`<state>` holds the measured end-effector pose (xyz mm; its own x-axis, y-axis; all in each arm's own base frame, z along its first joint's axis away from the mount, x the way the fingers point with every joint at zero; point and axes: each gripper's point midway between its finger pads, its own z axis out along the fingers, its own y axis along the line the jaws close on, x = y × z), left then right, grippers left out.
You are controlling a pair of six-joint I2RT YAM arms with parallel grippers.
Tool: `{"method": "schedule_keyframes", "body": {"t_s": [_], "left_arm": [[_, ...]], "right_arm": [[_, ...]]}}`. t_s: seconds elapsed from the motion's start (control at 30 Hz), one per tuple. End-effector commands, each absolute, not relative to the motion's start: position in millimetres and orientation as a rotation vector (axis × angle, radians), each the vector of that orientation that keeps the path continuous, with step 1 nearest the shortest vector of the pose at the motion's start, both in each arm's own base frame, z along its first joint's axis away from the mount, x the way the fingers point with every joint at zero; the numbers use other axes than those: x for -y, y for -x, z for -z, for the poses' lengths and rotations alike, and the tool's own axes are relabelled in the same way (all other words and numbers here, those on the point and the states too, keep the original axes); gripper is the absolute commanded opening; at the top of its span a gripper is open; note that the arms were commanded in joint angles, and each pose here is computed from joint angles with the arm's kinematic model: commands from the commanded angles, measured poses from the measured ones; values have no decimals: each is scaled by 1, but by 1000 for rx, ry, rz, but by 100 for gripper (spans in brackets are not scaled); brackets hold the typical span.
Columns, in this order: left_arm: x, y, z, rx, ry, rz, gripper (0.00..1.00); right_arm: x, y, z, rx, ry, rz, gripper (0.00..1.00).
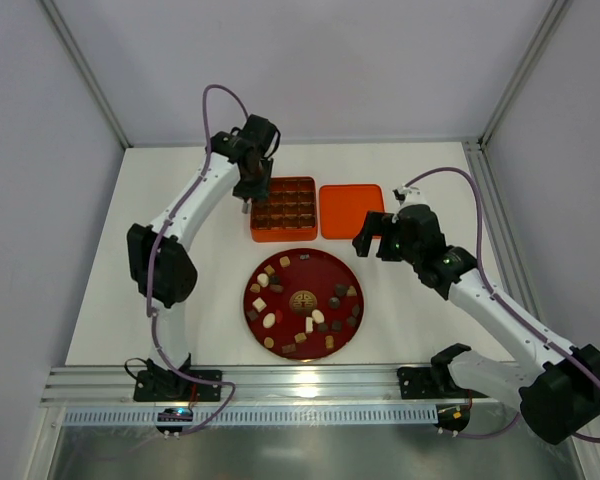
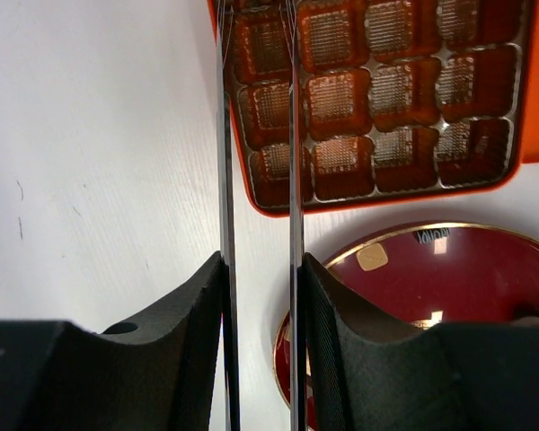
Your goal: Pack the chocolate
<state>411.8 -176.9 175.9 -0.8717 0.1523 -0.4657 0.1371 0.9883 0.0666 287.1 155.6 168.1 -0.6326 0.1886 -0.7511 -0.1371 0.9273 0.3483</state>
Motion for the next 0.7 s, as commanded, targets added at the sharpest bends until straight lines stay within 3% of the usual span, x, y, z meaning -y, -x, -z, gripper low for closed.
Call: {"method": "schedule_keyframes", "body": {"t_s": [0.0,0.23,0.67], "left_arm": [[189,-386,-227,-2549,-271,58,38],[210,-333,-239,-2545,-408,142,39],[254,-210,-210,-2592,-715,271,42]], "right_arm": [[-159,-292,-173,-2183,-37,-493,100],[-153,-295,-179,-2173,-39,-443,100],[-116,-308,-199,-2145,-144,-321,100]]}}
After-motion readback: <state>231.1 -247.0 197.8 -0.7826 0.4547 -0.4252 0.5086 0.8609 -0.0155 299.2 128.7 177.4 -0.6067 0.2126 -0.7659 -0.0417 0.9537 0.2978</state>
